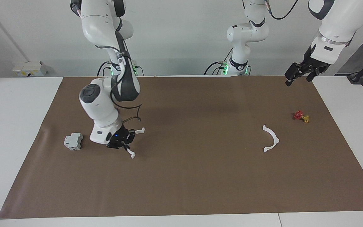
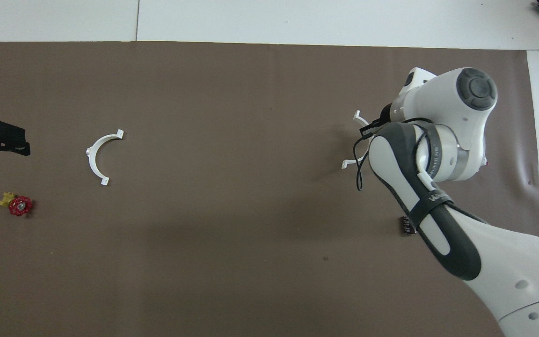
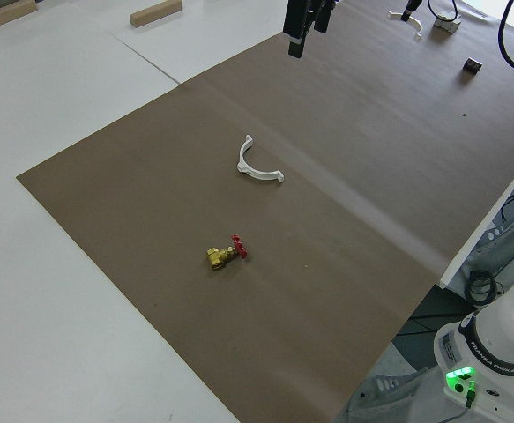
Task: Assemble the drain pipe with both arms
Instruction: 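Carry the white half-ring with the right gripper toward the table center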
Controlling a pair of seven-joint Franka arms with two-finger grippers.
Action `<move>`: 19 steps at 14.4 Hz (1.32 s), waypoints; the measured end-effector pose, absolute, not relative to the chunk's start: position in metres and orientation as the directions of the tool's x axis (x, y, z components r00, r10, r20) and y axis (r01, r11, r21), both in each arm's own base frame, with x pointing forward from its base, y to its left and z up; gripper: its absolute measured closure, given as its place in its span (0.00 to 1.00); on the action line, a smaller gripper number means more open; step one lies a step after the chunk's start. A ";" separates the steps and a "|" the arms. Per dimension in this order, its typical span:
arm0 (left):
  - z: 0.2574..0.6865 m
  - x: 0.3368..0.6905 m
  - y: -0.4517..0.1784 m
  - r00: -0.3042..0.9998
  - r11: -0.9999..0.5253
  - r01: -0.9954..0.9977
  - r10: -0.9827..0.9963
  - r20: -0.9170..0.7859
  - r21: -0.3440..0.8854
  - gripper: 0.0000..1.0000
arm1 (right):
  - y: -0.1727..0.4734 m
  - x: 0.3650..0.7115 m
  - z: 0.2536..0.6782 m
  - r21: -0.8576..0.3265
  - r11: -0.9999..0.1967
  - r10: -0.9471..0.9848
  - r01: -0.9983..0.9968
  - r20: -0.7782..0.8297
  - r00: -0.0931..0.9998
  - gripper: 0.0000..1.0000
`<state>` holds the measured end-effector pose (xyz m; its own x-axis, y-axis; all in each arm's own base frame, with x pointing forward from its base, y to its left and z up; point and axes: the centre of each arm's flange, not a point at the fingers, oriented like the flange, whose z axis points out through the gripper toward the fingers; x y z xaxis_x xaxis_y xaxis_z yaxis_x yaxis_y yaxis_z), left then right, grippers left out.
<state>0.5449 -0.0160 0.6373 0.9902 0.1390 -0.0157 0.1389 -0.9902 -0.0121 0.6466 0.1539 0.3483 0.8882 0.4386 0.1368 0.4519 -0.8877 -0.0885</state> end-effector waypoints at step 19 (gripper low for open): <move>0.638 0.546 -0.016 0.990 -0.990 0.139 0.139 -0.007 -0.011 0.00 | 0.336 0.605 0.309 -0.005 -0.687 0.718 0.727 0.146 0.680 0.93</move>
<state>0.5458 -0.0161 0.6381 0.9903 0.1390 -0.0072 0.1389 -0.9903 -0.0106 0.6053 0.3357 0.3085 0.6802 0.7184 0.1459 0.7267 -0.6870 -0.0053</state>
